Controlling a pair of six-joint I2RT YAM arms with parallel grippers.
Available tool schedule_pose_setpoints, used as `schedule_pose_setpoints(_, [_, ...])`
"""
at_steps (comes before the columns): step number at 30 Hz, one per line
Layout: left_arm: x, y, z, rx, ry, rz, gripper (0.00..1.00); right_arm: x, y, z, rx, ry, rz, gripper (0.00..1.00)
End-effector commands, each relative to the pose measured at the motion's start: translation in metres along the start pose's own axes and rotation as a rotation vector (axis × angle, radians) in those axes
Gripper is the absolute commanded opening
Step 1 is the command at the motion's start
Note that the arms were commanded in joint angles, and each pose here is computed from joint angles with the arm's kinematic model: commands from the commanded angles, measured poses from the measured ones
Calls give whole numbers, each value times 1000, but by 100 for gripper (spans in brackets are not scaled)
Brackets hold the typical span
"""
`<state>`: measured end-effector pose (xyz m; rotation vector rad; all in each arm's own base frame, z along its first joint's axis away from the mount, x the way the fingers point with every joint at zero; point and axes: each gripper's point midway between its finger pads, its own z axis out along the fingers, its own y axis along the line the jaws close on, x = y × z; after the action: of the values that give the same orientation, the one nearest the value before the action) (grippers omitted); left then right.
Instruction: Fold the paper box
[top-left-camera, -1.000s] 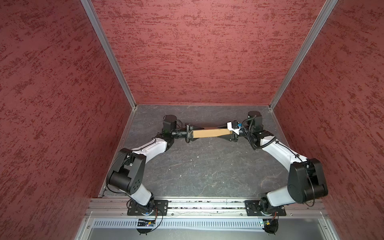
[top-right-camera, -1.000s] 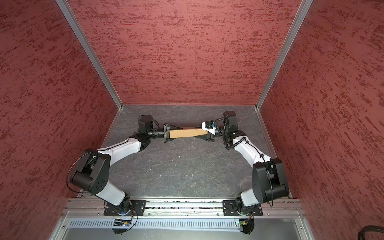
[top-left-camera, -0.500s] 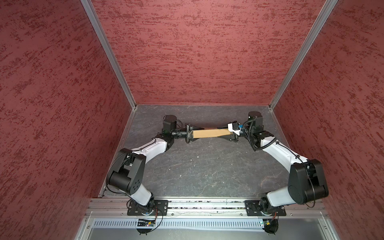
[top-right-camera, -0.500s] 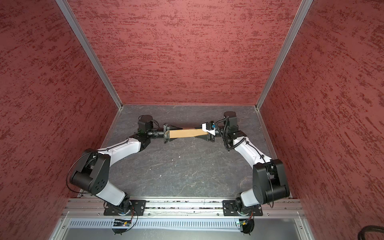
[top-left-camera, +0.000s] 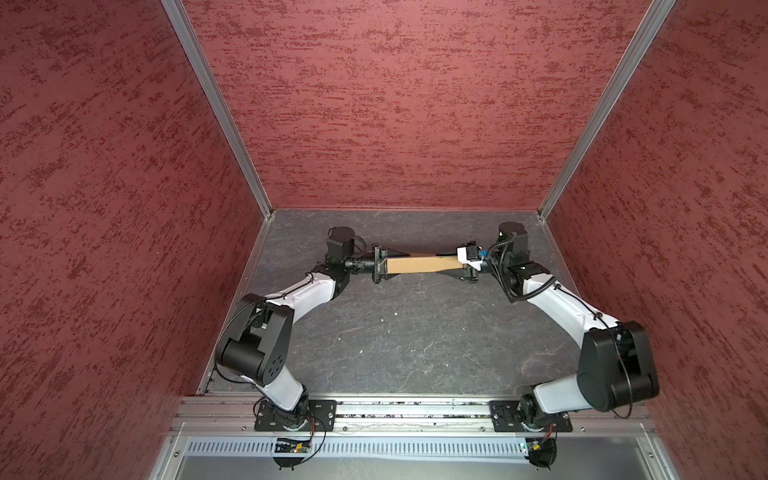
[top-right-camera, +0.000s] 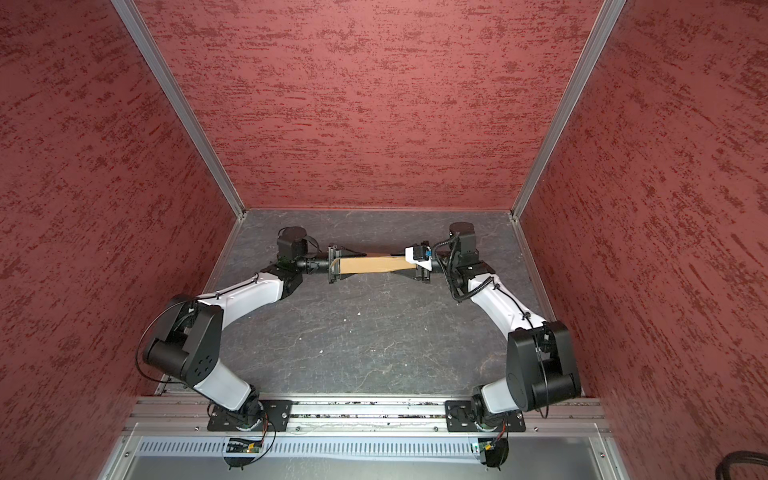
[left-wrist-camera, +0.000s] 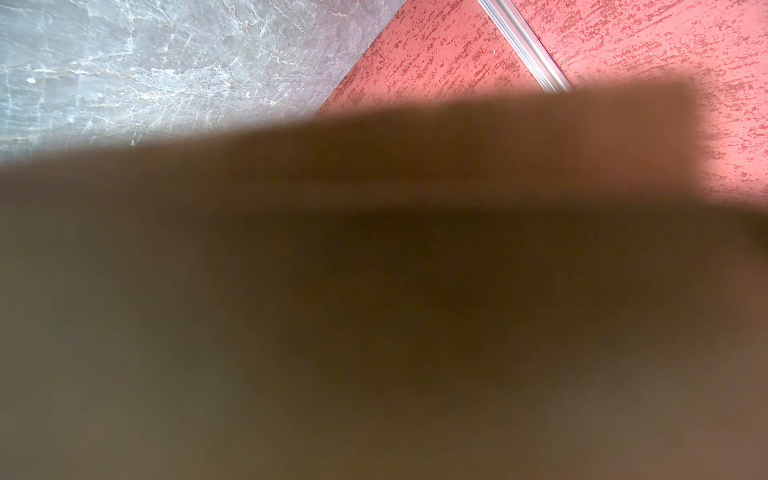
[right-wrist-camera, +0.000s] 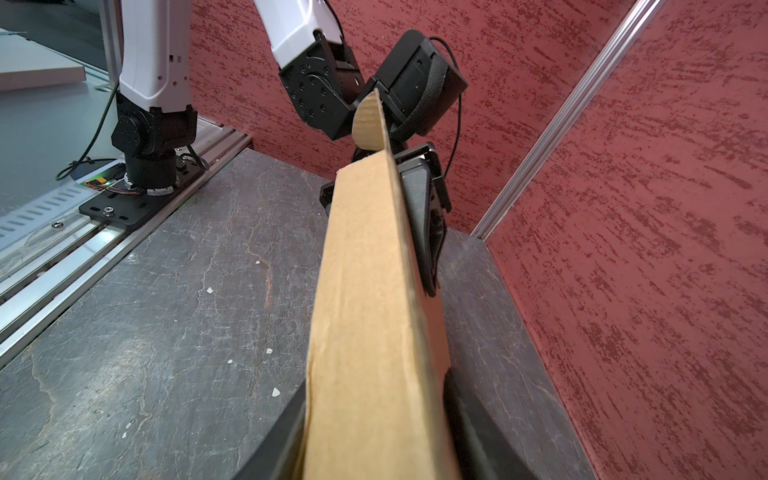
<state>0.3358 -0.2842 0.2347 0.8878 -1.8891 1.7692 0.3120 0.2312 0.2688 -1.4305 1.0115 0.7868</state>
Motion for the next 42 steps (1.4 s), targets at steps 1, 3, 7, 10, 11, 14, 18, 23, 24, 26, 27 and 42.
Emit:
schedule_pose_setpoints(1, [-9,-20,-9,61,-31,-138,41,-8,-2,-11,12,0,64,36])
schedule_pose_setpoints(3, [-10,-21,-10,64,-33,-139,42,-8,-3,-11,12,0,64,36])
schedule_pose_setpoints(7, [-11,-26,-14,76,-40,-133,45,-8,-3,-12,15,5,63,35])
schedule_pose_setpoints(10, [-11,-29,-17,83,-45,-131,47,-8,-2,-12,15,6,60,34])
schedule_pose_setpoints(11, [-12,-29,-19,85,-46,-129,48,-8,-2,-12,16,8,59,34])
schedule_pose_setpoints(14, [-13,-28,-21,89,-53,-131,49,-8,-2,-12,19,11,59,34])
schedule_pose_setpoints(18, [-15,-26,-23,92,-58,-134,49,-8,-1,-13,20,13,54,33])
schedule_pose_setpoints(23, [-19,-26,-28,101,-70,-138,50,-8,-1,-13,22,16,51,33])
schedule_pose_setpoints(24, [-21,-26,-30,103,-74,-139,50,-8,-1,-13,23,17,49,32])
schedule_pose_setpoints(26, [-24,-26,-34,108,-81,-142,50,-9,-1,-13,25,17,46,32])
schedule_pose_setpoints(27, [-25,-26,-36,111,-85,-143,50,-8,-1,-13,26,19,48,32])
schedule_pose_setpoints(42, [-67,-28,-115,198,-268,-96,51,-2,-9,-11,54,19,108,30])
